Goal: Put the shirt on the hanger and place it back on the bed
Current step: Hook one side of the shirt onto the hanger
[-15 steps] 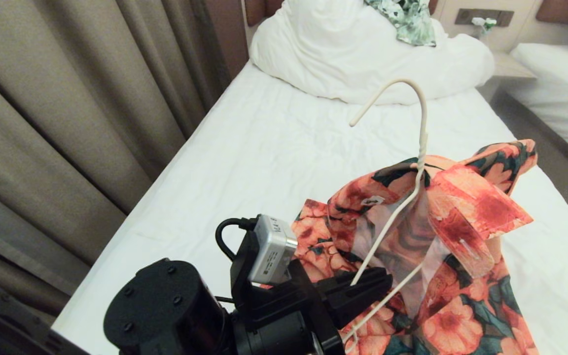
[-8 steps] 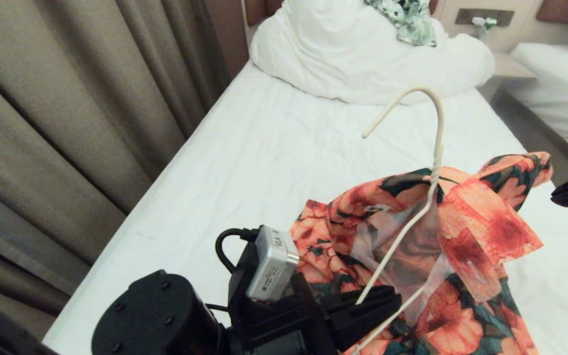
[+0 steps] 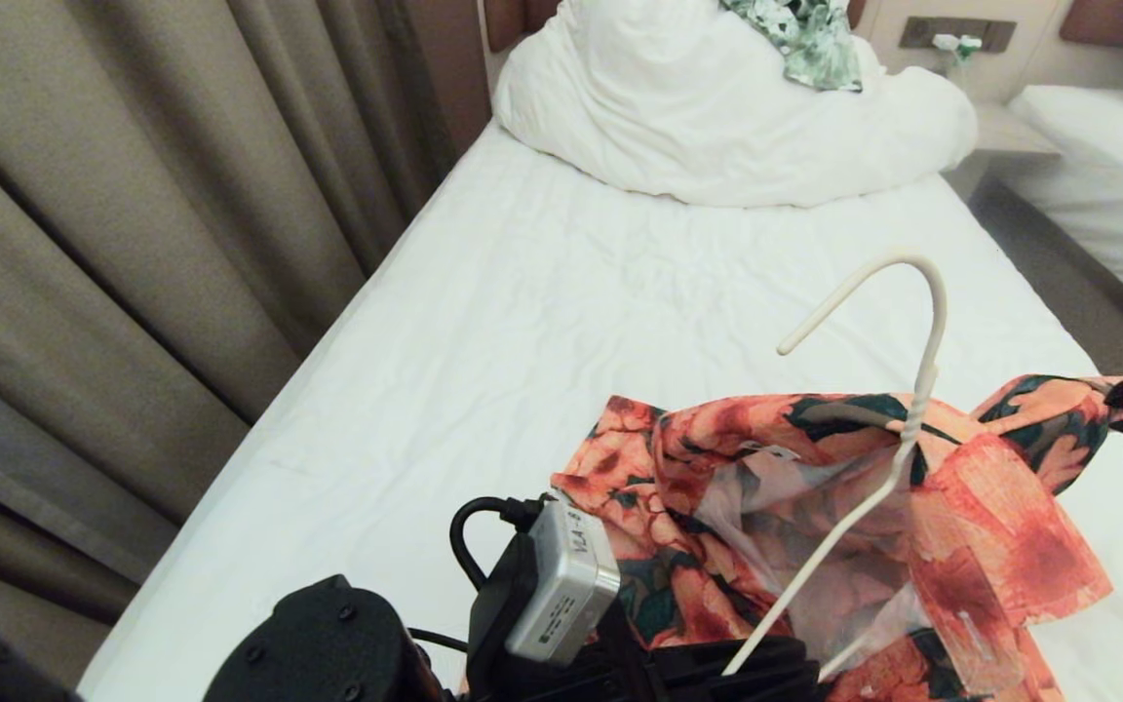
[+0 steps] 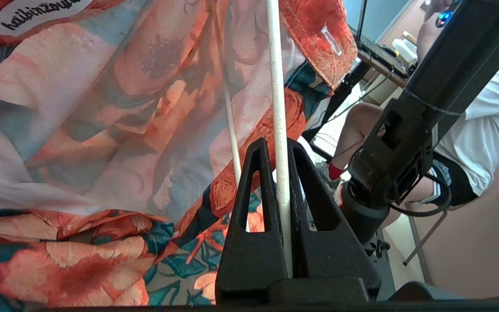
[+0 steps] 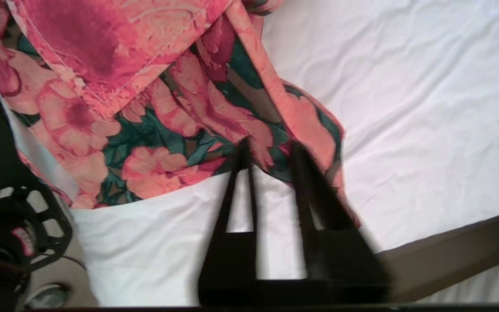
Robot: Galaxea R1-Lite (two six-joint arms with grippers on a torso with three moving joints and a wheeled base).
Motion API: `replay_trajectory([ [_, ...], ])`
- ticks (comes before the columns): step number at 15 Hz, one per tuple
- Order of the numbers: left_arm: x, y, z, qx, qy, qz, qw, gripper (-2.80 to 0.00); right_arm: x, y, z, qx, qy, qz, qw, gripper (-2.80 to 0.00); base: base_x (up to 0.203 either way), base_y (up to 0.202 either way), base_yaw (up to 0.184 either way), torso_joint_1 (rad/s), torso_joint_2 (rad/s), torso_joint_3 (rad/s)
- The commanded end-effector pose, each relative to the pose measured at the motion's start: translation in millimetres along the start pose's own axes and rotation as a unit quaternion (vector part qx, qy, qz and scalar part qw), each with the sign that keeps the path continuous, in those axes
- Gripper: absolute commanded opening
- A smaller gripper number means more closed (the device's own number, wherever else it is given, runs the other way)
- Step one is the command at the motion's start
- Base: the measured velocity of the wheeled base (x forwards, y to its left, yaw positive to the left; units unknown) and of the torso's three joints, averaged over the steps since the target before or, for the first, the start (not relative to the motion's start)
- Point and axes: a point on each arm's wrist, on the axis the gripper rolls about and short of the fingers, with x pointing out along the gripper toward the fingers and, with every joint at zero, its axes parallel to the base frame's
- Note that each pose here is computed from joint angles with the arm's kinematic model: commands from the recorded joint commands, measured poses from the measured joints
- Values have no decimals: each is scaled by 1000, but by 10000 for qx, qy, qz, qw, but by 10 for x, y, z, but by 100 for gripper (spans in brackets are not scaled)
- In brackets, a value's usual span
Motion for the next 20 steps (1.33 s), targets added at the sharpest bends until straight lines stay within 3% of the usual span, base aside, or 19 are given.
replay_trajectory([
  [1,2,-9,-17,-11,14,-34,10000,-280,19,-8,35,-109,-82,-5,9999,0,0,0,0,0,0,0],
  [10,-1,-13,-2,35,-17,-36,10000,-280,358,-45,342,-471,-518,405,9967,0,0,0,0,0,0,0],
  [14,-2,-16,9,40,-40,-33,10000,-280,495,-43,395,-514,-460,631,9956,0,0,0,0,0,0,0],
  [20,-3,-8,-15,20,12,-25,10000,-280,616,-31,427,-401,-928,1323,9860,0,0,0,0,0,0,0],
])
